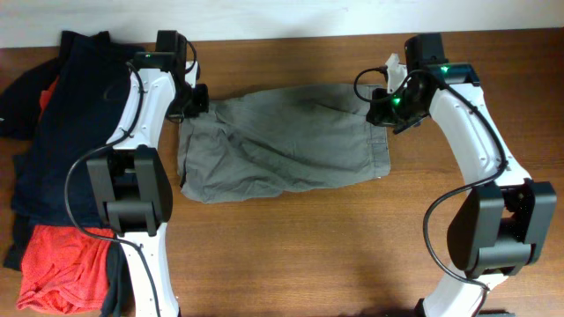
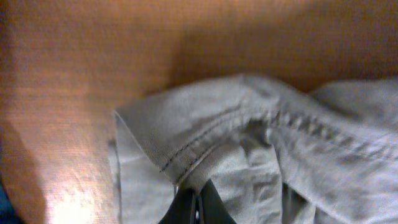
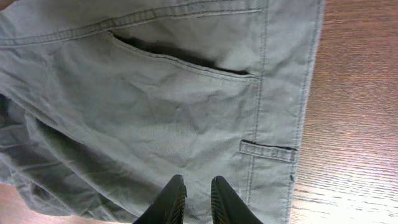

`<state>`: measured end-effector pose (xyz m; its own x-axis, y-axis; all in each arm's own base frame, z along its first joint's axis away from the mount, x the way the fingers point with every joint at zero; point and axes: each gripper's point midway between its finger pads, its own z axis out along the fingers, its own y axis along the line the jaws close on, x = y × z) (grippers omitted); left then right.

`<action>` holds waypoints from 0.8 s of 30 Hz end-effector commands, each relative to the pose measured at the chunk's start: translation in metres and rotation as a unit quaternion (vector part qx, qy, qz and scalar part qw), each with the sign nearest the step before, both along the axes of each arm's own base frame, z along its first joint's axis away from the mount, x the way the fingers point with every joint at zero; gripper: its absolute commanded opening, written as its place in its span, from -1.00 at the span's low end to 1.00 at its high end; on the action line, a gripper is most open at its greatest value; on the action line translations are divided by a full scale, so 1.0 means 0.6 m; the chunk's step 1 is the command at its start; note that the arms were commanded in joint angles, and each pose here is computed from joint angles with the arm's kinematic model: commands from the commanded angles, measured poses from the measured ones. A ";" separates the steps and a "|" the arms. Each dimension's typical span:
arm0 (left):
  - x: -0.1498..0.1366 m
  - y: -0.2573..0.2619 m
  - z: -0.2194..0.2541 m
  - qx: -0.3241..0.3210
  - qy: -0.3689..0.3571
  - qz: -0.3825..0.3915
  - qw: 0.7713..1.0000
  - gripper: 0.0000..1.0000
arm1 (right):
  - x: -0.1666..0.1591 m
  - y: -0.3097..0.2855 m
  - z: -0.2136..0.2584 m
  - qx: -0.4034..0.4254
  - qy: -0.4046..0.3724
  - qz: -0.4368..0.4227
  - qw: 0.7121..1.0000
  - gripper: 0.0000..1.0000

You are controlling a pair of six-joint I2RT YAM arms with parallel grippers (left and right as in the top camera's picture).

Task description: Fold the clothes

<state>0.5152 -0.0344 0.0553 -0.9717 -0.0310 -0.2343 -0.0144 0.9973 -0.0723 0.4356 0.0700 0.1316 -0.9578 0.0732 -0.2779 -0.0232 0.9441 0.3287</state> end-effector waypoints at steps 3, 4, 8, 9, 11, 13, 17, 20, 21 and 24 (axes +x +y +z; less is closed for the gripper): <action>0.053 0.033 0.026 0.042 -0.065 0.034 0.996 -0.98 | 0.006 0.007 0.007 -0.006 -0.008 0.006 1.000 -0.59; 0.059 0.038 0.029 0.049 -0.073 0.039 0.995 -0.98 | 0.006 0.007 0.007 -0.006 -0.008 0.006 1.000 -0.58; 0.075 0.049 0.037 0.066 -0.095 0.048 0.992 -0.47 | 0.006 0.007 0.007 -0.006 -0.009 0.006 1.000 -0.57; 0.076 0.050 0.037 0.068 -0.096 0.048 0.992 -0.30 | 0.007 0.007 0.007 -0.006 -0.009 0.006 1.000 -0.54; 0.075 0.051 0.036 0.069 -0.095 0.049 0.992 0.28 | 0.007 0.007 0.008 -0.007 -0.010 0.006 1.000 -0.50; 0.074 0.048 0.036 0.064 -0.094 0.047 0.992 0.41 | 0.010 0.004 0.008 -0.011 -0.013 0.004 1.000 -0.49; 0.063 0.041 0.060 0.052 -0.090 0.041 0.994 0.58 | 0.022 -0.007 0.006 -0.030 -0.026 -0.002 0.999 -0.46; 0.048 0.026 0.087 0.029 -0.084 0.028 0.996 0.62 | 0.037 -0.006 -0.001 -0.030 -0.036 -0.003 0.999 -0.92; 0.038 0.019 0.102 0.018 -0.081 0.020 0.996 0.63 | 0.046 -0.005 -0.009 -0.028 -0.040 -0.004 0.999 -0.92; 0.020 0.009 0.121 0.003 -0.073 0.004 0.997 0.62 | 0.062 -0.002 -0.043 -0.021 -0.030 -0.014 0.999 -0.92</action>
<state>0.5289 -0.0200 0.0784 -0.9500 -0.0636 -0.3057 -0.0649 0.9979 -0.0061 0.4648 0.0658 0.1274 -0.9262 0.0757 -0.3694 -0.0377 0.9561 0.2905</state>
